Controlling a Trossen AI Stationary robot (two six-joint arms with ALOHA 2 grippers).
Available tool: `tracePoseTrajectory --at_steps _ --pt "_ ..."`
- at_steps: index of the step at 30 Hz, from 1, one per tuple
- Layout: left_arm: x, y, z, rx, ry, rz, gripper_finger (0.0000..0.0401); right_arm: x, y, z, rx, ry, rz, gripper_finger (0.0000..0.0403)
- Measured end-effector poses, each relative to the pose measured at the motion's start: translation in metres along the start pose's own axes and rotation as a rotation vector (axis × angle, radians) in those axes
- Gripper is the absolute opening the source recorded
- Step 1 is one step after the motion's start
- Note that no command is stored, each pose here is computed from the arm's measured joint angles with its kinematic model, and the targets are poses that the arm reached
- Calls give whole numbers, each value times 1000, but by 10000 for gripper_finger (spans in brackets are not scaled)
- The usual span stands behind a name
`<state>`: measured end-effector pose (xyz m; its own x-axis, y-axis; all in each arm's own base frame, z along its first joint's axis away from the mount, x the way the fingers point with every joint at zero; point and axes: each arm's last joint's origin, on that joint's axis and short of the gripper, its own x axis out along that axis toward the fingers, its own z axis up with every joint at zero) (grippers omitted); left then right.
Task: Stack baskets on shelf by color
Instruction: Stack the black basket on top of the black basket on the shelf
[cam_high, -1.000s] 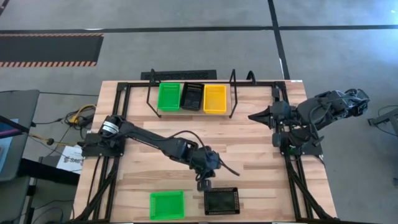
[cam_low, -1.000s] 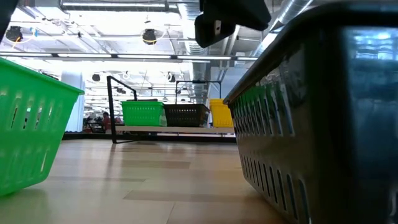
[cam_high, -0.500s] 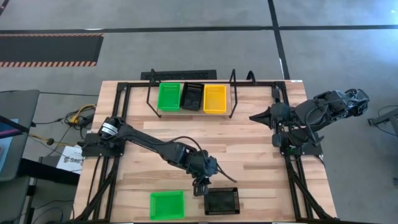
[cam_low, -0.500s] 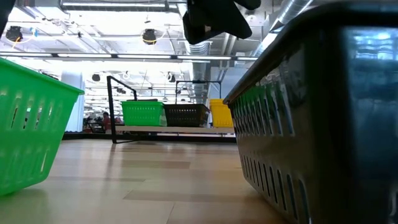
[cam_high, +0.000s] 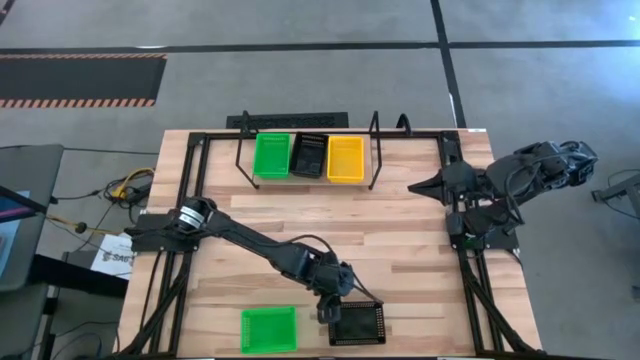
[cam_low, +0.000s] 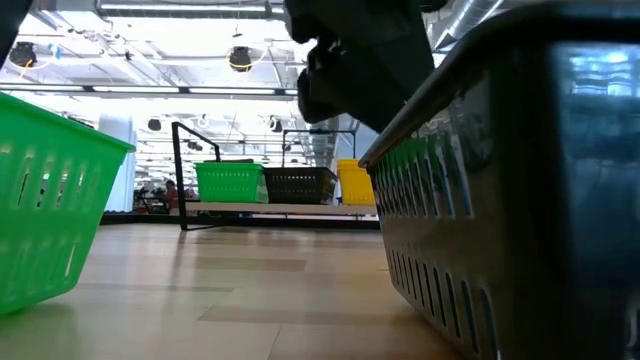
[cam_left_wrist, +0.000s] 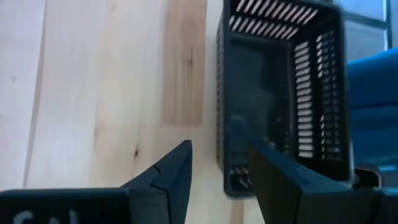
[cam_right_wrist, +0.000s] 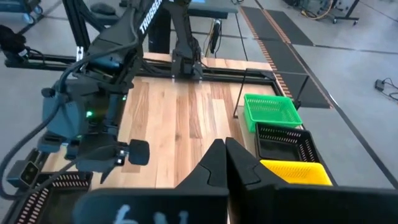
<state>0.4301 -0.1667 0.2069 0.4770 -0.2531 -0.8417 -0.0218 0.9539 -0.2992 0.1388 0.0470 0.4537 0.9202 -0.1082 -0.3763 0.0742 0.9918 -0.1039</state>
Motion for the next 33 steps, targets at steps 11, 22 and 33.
tracePoseTrajectory --at_steps 11,22,33 --pt "2 -7 -6 -20 24 -16 139 -7 -4 -1 2 -11 1 4" --pt "5 -8 -13 -4 19 55 139 -7 -4 -3 -6 5 0 3" --pt "5 -10 -14 24 10 63 139 -7 -4 -3 -5 4 0 3"
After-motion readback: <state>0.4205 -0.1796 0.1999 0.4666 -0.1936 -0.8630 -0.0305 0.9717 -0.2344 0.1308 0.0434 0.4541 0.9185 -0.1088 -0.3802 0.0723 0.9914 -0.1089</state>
